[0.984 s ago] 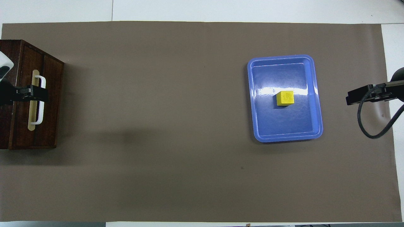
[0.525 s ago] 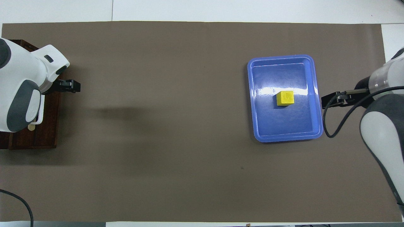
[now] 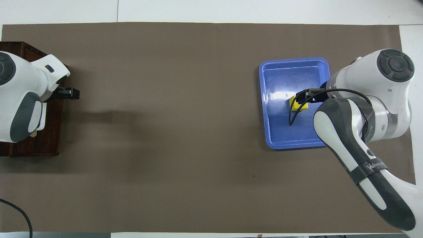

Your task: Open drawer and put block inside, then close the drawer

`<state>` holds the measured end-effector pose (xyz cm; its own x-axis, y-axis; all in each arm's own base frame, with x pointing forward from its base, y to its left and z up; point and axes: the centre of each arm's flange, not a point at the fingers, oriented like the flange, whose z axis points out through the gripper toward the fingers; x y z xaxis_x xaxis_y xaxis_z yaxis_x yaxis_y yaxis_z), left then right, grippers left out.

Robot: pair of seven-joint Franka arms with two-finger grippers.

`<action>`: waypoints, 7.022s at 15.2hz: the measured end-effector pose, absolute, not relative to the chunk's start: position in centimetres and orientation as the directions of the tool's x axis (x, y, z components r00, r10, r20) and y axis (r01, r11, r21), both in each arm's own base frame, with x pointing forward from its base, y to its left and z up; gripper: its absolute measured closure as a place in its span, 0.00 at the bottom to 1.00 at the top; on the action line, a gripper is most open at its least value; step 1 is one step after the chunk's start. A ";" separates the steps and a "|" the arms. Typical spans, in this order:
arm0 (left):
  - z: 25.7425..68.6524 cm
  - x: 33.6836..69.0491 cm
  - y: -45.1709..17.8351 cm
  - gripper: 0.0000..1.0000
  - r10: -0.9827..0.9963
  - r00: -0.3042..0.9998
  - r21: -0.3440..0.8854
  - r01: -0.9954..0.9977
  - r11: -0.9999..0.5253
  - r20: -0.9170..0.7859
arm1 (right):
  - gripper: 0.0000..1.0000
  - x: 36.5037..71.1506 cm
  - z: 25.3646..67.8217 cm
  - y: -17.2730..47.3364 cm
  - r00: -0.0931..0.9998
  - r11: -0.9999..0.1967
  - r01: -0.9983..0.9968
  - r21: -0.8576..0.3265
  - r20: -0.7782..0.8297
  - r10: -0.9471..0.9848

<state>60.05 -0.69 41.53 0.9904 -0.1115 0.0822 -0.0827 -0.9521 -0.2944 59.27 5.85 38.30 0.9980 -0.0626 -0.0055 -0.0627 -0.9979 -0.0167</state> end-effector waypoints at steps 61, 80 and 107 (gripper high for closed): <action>51.9 54.9 -24.9 0.00 0.929 0.352 0.081 0.935 -0.344 -0.118 | 0.00 56.4 27.3 -7.2 0.015 -0.024 1.000 0.004 0.683 0.731; 49.8 54.6 -24.7 0.00 0.931 0.346 0.060 0.938 -0.341 -0.116 | 0.00 68.1 39.2 -6.5 0.954 -0.917 0.247 -0.315 0.243 0.173; 49.1 54.0 -25.1 0.00 0.928 0.354 0.044 0.935 -0.351 -0.116 | 0.00 69.0 35.3 -6.2 -0.004 -0.014 -0.999 0.034 -0.478 -0.879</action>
